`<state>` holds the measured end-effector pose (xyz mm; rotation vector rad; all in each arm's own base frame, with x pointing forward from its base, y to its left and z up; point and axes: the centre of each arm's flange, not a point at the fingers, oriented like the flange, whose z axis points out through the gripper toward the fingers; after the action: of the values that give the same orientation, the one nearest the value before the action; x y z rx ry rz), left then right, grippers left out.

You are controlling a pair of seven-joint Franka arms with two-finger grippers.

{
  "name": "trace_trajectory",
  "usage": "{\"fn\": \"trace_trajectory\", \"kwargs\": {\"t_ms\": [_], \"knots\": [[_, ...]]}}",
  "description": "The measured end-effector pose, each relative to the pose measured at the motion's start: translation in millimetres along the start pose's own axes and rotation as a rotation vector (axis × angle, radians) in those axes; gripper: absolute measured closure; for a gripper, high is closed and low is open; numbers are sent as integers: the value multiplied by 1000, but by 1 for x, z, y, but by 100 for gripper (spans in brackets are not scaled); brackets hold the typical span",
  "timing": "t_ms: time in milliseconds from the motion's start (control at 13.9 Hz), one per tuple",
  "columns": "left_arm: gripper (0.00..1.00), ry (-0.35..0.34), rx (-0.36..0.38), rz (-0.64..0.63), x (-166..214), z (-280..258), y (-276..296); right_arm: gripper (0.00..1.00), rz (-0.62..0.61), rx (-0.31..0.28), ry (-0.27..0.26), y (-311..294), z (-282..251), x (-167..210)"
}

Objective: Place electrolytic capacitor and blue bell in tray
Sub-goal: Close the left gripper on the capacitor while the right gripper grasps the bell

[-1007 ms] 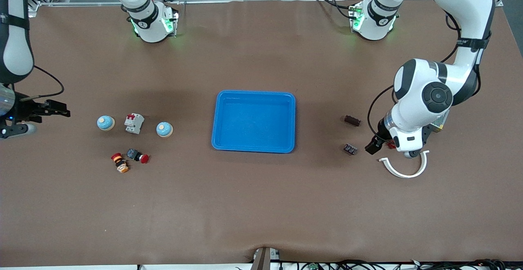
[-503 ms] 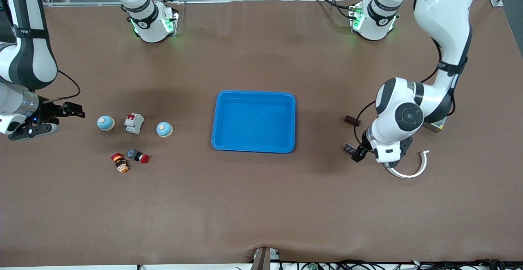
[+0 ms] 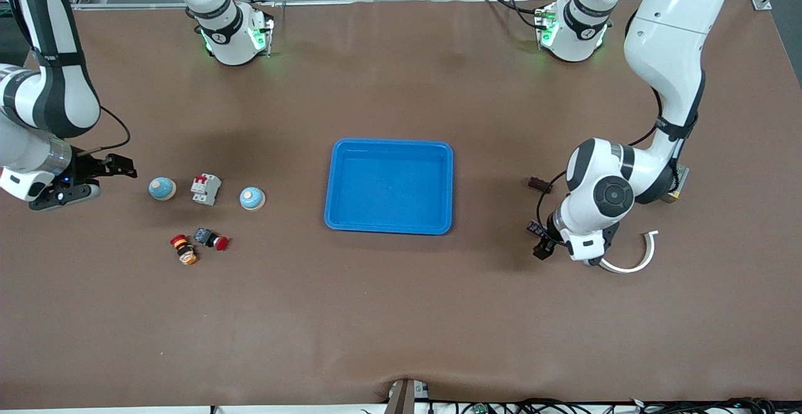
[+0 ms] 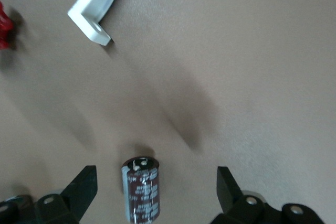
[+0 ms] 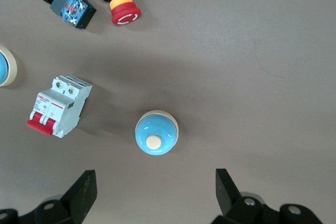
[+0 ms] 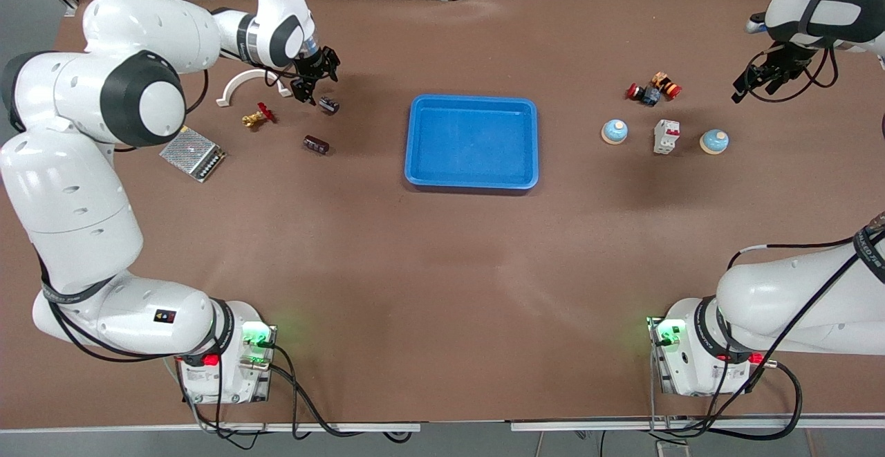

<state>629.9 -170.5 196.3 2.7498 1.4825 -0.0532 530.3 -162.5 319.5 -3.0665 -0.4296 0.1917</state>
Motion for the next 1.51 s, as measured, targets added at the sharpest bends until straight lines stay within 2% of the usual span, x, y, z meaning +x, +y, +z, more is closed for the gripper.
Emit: {"fn": "trace_trajectory", "kwargs": {"t_ms": [360, 935, 1007, 1367, 1439, 1510], "knots": [[0, -3, 2, -46, -3, 6, 1, 0, -2, -21, 30, -1, 29, -1], [0, -9, 17, -58, -12, 16, 2, 0, -23, -38, 43, 5, 81, 2], [6, -9, 17, -61, -12, 16, 2, 0, -24, -38, 42, 5, 84, 3], [62, -11, 21, -64, -17, 19, 3, 0, -28, -47, 51, 3, 109, 0], [66, -10, 22, -60, -20, 19, 4, 0, -28, -49, 54, 1, 115, -2], [66, -10, 23, -60, -23, 19, 4, 0, -29, -48, 53, 0, 118, -5]]}}
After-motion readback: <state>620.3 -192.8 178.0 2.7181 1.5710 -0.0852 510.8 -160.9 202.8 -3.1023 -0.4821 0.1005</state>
